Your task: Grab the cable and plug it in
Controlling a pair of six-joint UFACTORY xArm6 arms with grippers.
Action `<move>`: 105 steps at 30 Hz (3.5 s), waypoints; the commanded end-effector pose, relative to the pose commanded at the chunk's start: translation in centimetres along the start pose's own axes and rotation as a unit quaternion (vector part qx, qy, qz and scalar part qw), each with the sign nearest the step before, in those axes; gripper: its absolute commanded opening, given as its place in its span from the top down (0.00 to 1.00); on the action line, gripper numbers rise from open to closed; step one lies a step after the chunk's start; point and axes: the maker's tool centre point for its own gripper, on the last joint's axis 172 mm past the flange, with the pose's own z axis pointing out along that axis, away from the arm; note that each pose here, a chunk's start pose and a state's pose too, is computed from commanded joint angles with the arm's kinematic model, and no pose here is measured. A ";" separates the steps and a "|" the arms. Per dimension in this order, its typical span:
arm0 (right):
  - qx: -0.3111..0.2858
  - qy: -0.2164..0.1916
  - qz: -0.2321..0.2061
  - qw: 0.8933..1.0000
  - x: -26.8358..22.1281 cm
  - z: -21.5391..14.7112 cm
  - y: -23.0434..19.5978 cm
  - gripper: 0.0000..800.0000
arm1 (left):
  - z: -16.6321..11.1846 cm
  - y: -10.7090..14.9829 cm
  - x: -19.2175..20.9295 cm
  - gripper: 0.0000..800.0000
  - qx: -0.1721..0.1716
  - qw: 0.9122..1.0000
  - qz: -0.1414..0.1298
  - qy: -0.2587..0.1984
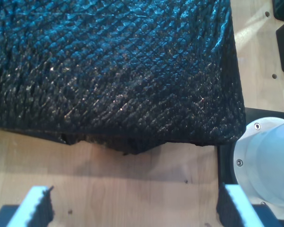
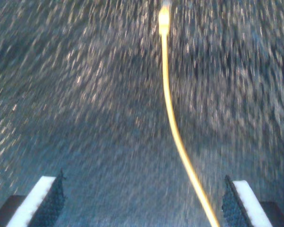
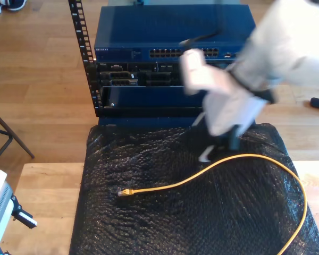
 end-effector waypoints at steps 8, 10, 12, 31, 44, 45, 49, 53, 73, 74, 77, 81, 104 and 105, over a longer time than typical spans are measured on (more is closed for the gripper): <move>0.002 -0.085 -0.009 0.996 3.1 6.2 1.3 0.02 | 0.0 0.0 0.0 0.00 -0.001 1.000 0.000 0.000; -0.005 -0.110 -0.008 0.994 3.4 7.3 1.6 0.02 | 0.0 0.0 0.0 0.00 -0.001 1.000 0.000 0.001; -0.014 -0.130 -0.012 0.991 4.0 8.6 1.7 0.02 | 0.0 0.0 0.0 0.00 -0.001 1.000 0.000 0.001; -0.010 -0.176 0.003 0.984 4.8 18.2 1.3 0.03 | 0.1 0.1 0.0 0.00 -0.004 1.000 0.001 0.003; -0.022 -0.202 0.011 0.979 3.1 19.5 2.0 0.23 | 0.0 0.1 0.1 0.00 -0.003 1.000 0.001 0.002; -0.025 -0.206 0.012 0.978 2.9 19.4 2.1 0.25 | 0.0 0.1 0.1 0.00 -0.003 1.000 0.001 0.002; -0.036 -0.216 0.014 0.976 2.5 19.0 2.5 0.32 | 0.0 0.1 0.1 0.00 -0.003 1.000 0.002 0.002; -0.037 -0.215 0.015 0.976 2.5 18.8 2.6 0.39 | 0.0 0.1 0.1 0.00 -0.003 1.000 0.002 0.002; -0.044 -0.209 0.014 0.977 3.3 18.0 2.6 0.61 | 0.0 0.1 0.1 0.00 -0.003 1.000 0.002 0.002; -0.044 -0.209 0.014 0.977 3.3 18.0 2.6 0.62 | 0.0 0.1 0.0 0.00 -0.003 1.000 0.002 0.002; -0.044 -0.209 0.014 0.977 3.3 18.0 2.6 0.68 | 0.0 0.1 0.1 0.00 -0.002 1.000 0.002 0.002; -0.047 -0.208 0.013 0.977 3.4 17.8 2.7 0.96 | 0.0 0.1 0.1 0.00 -0.002 1.000 0.002 0.002; -0.082 -0.178 0.029 0.980 -0.7 3.2 2.2 0.99 | 2.1 -3.0 11.9 0.00 -0.018 0.995 0.046 0.086; -0.085 -0.171 0.032 0.981 -0.9 2.3 2.0 0.99 | 2.5 -3.0 12.9 0.00 -0.023 0.995 0.046 0.090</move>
